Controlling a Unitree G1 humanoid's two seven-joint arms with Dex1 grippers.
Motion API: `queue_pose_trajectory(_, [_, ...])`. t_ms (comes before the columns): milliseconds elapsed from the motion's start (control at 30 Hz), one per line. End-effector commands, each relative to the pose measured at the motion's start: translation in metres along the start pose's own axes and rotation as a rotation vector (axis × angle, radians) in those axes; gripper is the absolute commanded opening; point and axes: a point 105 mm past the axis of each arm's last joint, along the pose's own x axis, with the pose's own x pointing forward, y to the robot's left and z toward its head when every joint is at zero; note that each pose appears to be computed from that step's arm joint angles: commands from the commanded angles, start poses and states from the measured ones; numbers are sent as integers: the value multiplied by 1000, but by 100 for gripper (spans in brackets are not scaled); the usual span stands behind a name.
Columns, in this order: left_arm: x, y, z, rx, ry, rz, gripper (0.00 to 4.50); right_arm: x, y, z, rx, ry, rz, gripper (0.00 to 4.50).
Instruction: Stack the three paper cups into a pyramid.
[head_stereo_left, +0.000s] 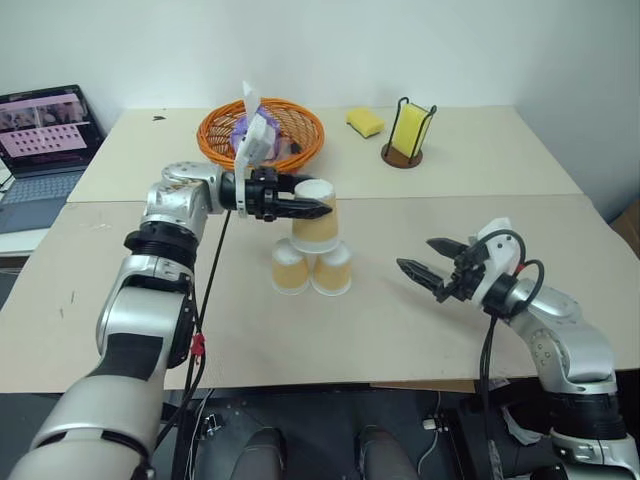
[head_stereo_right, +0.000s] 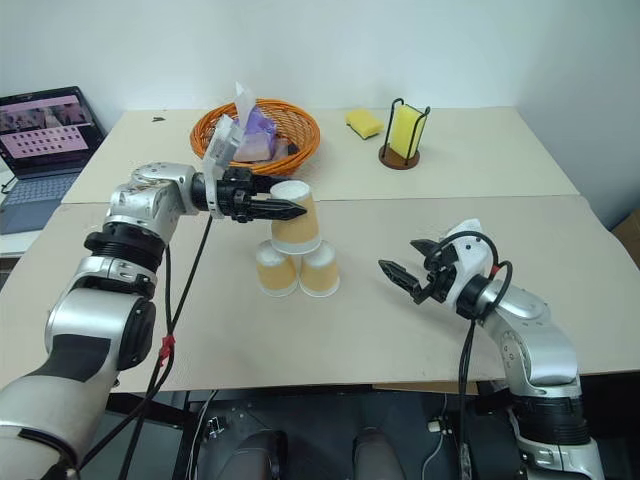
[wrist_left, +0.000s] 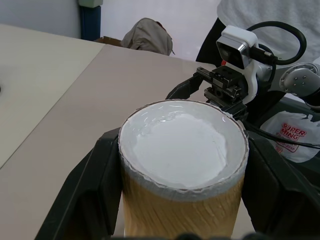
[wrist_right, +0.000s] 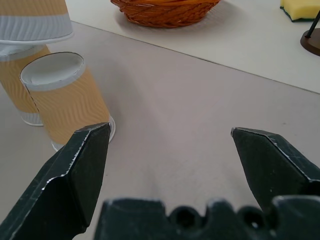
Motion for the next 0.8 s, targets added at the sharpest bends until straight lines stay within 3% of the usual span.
queue_pose_trajectory(33, [0, -2, 17, 62, 4, -21, 314, -5, 0, 18, -43, -53, -8, 450])
queue_pose_trajectory(633, [0, -4, 4, 46, 32, -24, 314, -3, -3, 19, -46, -49, -7, 450])
queue_pose_trajectory(800, [-1, -3, 7, 53, 25, -13, 441, -2, -2, 18, -44, -49, -5, 450])
